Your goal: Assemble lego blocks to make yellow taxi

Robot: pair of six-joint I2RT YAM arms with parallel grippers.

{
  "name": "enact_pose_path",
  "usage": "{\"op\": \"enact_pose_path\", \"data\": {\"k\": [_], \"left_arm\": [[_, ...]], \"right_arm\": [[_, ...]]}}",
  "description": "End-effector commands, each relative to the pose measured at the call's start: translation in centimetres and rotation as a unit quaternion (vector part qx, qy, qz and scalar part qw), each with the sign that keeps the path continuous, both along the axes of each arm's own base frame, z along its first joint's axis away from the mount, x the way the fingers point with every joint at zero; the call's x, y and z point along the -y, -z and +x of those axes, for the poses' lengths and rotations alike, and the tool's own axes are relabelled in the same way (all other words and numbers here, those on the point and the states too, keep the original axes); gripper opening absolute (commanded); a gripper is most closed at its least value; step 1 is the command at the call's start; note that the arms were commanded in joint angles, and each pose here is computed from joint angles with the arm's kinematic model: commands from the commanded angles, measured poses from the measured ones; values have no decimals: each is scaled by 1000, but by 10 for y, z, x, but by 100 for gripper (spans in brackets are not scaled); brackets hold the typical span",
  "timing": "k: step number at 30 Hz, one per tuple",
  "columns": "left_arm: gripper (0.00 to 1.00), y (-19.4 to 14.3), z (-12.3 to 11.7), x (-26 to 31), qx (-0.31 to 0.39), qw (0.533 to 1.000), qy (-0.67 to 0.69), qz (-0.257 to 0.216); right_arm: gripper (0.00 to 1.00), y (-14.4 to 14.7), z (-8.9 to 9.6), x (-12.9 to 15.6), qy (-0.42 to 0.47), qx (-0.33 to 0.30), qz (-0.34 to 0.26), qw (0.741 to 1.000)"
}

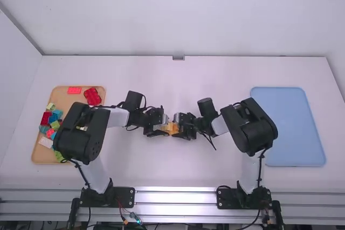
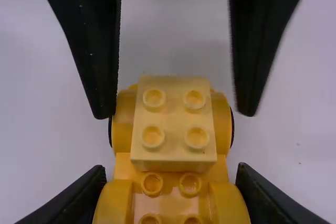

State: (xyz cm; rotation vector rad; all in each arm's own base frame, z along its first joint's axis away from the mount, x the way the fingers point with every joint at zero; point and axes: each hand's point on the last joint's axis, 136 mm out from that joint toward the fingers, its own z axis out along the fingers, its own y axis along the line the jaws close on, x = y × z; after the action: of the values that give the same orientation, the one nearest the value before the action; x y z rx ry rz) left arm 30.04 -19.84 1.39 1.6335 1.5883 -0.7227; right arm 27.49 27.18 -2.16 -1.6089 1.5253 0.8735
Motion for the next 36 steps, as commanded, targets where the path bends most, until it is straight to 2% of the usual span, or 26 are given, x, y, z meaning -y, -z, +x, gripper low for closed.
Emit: {"op": "enact_pose_path", "data": {"k": [1,6,7,9,10,11,12,18,23,36], "left_arm": [[75,-7,-3,0,5,1000,2,-5],[77,-33,-3,1,27,1000,1,-14],[73,-41,-1,2,31,999,-5,-18],[49,-48,2,3,24,999,-19,-28],[32,-52,3,5,18,999,-22,-39],[5,-56,1,8,8,998,-21,-53],[2,-57,1,9,6,998,-20,-57],[2,-33,0,5,-24,999,-33,-35],[2,-26,-6,8,-44,998,-19,-51],[2,-9,-9,12,-66,997,-14,-45]], "right_arm": [[57,7,1,2,5,-4,-10,1000],[57,7,1,2,5,-3,-10,1000],[57,7,1,2,5,-3,-10,1000],[57,7,1,2,5,-3,-10,1000],[57,7,1,2,5,-3,-10,1000],[58,7,1,2,4,-3,-10,1000],[58,7,1,2,4,-3,-10,1000],[58,7,1,2,5,-4,-10,1000],[58,7,1,2,5,-3,-10,1000],[58,7,1,2,5,-3,-10,1000]]}}
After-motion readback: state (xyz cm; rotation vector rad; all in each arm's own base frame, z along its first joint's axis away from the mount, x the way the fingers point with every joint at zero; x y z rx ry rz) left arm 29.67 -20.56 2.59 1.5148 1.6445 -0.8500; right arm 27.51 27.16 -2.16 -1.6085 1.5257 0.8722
